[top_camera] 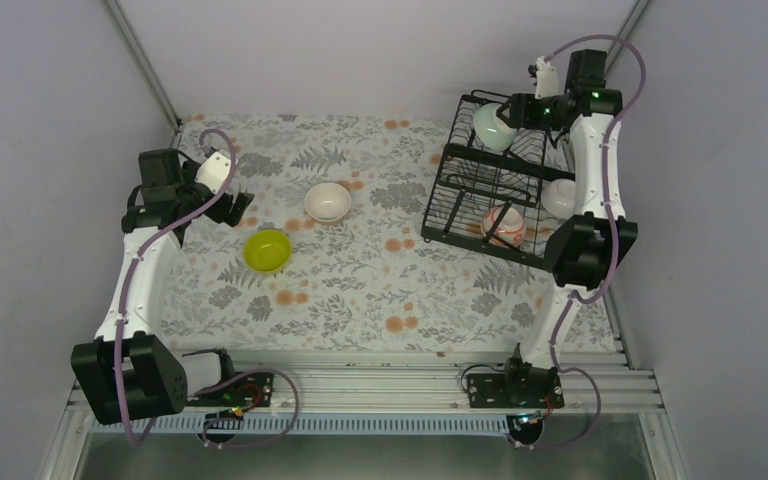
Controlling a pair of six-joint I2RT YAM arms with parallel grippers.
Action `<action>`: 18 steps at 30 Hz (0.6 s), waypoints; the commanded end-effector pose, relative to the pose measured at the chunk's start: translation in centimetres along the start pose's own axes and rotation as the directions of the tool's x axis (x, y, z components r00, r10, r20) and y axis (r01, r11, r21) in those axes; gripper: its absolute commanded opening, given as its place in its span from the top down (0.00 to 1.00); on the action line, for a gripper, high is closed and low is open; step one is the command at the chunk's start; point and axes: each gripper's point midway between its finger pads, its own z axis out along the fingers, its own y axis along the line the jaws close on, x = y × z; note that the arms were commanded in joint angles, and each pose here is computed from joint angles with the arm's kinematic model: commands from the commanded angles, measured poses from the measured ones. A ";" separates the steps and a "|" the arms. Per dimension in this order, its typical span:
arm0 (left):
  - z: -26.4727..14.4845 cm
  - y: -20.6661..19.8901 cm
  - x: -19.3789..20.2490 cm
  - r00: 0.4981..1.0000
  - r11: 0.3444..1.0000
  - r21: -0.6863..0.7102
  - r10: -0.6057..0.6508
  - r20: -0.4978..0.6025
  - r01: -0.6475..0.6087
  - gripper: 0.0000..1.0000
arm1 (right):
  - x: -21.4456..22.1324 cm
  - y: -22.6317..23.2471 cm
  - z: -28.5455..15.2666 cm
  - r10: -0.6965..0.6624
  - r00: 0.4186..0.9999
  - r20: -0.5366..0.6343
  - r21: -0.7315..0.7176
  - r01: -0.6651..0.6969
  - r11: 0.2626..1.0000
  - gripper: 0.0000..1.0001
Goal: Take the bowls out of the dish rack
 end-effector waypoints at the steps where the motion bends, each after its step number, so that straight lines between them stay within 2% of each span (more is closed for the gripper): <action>1: 0.0 -0.3 -0.4 0.999 1.000 0.013 0.023 0.027 -0.023 0.00 | 0.2 -0.1 0.4 0.000 1.000 -0.009 -0.027 0.000 1.000 0.37; 18: -0.1 -0.5 -0.8 0.999 0.999 0.025 0.022 0.035 -0.023 0.00 | 0.7 -0.5 1.7 0.003 1.000 -0.031 -0.024 -0.003 1.000 0.46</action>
